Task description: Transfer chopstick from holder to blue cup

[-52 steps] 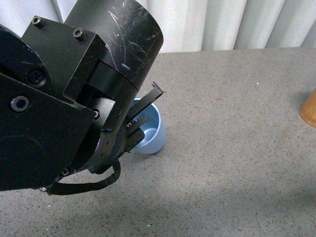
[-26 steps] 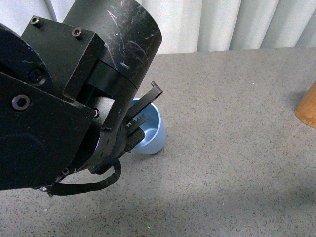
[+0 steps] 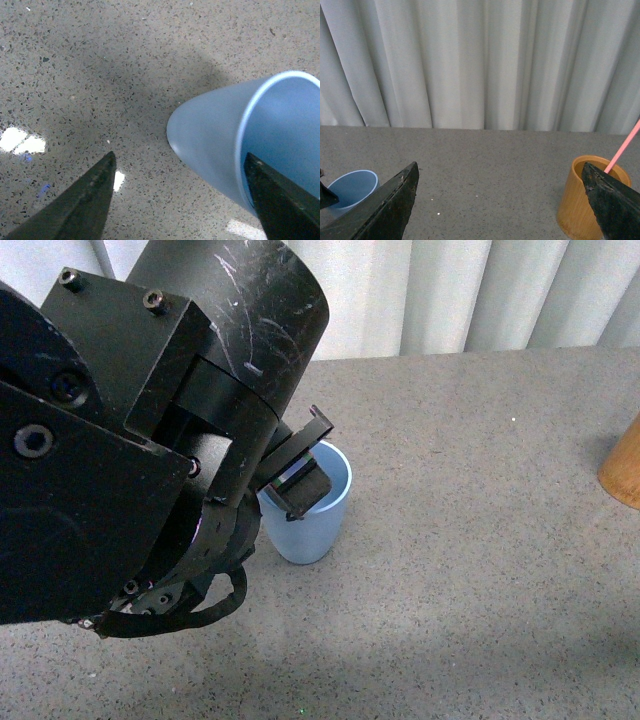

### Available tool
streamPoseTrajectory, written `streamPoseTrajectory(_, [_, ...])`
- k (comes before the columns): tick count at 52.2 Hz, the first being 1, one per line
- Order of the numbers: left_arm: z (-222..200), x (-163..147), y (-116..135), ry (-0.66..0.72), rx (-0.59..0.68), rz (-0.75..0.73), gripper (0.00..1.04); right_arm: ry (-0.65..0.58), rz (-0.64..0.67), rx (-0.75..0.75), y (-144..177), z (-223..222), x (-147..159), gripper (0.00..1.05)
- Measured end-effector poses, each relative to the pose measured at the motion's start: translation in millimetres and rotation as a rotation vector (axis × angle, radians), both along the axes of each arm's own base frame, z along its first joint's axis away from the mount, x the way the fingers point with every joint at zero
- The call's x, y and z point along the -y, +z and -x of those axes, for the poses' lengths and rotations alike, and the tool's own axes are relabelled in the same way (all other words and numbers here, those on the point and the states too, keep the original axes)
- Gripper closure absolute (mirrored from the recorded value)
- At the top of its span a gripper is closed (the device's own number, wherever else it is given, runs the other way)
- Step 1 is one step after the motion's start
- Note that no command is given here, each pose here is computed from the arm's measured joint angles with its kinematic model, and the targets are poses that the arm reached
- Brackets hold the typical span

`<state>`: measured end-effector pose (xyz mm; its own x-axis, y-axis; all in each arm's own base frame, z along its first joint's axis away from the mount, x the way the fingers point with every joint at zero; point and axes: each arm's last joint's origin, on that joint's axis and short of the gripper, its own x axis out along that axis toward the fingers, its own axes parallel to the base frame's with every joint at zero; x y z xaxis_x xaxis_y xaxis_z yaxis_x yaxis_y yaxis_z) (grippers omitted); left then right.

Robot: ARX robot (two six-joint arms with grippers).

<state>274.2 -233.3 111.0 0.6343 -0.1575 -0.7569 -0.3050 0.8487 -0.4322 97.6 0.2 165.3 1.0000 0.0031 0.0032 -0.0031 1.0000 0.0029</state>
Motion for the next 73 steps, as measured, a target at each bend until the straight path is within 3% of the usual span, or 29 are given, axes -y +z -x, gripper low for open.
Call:
streamPoseTrajectory(7, [0.7, -0.4, 8.7, -0.011, 0.014, 0.008, 0.06, 0.000, 0.000, 0.000, 0.0, 0.0, 0.0, 0.09])
streamPoseTrajectory(19, [4.3, -17.5, 20.8, -0.013, 0.041, 0.003, 0.07, 0.000, 0.000, 0.000, 0.0, 0.0, 0.0, 0.09])
streamPoseTrajectory(23, [5.0, -38.3, 7.3, 0.011, 0.346, -0.173, 0.20, 0.000, 0.000, 0.000, 0.0, 0.0, 0.0, 0.09])
streamPoseTrajectory(28, [25.8, -79.7, 2.7, -0.015, 0.577, -0.296, 0.34, 0.000, 0.000, 0.000, 0.0, 0.0, 0.0, 0.09])
streamPoseTrajectory(36, [61.8, -149.9, 34.5, -0.051, 0.897, -0.419, 0.59, -0.001, 0.000, -0.001, -0.1, 0.0, 0.0, 0.09])
streamPoseTrajectory(39, [73.0, -173.1, 36.2, -0.074, 0.906, -0.468, 0.68, 0.000, 0.000, -0.001, -0.1, 0.0, 0.0, 0.09])
streamPoseTrajectory(43, [95.0, -213.0, 29.2, -0.124, 0.843, -0.512, 0.86, 0.000, 0.000, -0.001, -0.1, 0.0, 0.0, 0.09])
streamPoseTrajectory(46, [107.2, -229.8, 37.5, -0.097, 0.820, -0.538, 1.01, 0.000, 0.000, -0.001, -0.1, 0.0, 0.0, 0.09])
streamPoseTrajectory(60, [171.8, -233.0, 55.8, -0.095, 0.872, -0.558, 1.01, 0.000, 0.000, -0.001, -0.1, 0.0, 0.0, 0.09])
streamPoseTrajectory(73, [177.2, -233.0, 57.8, -0.085, 0.906, -0.562, 1.01, 0.000, 0.000, -0.001, -0.1, 0.0, 0.0, 0.09])
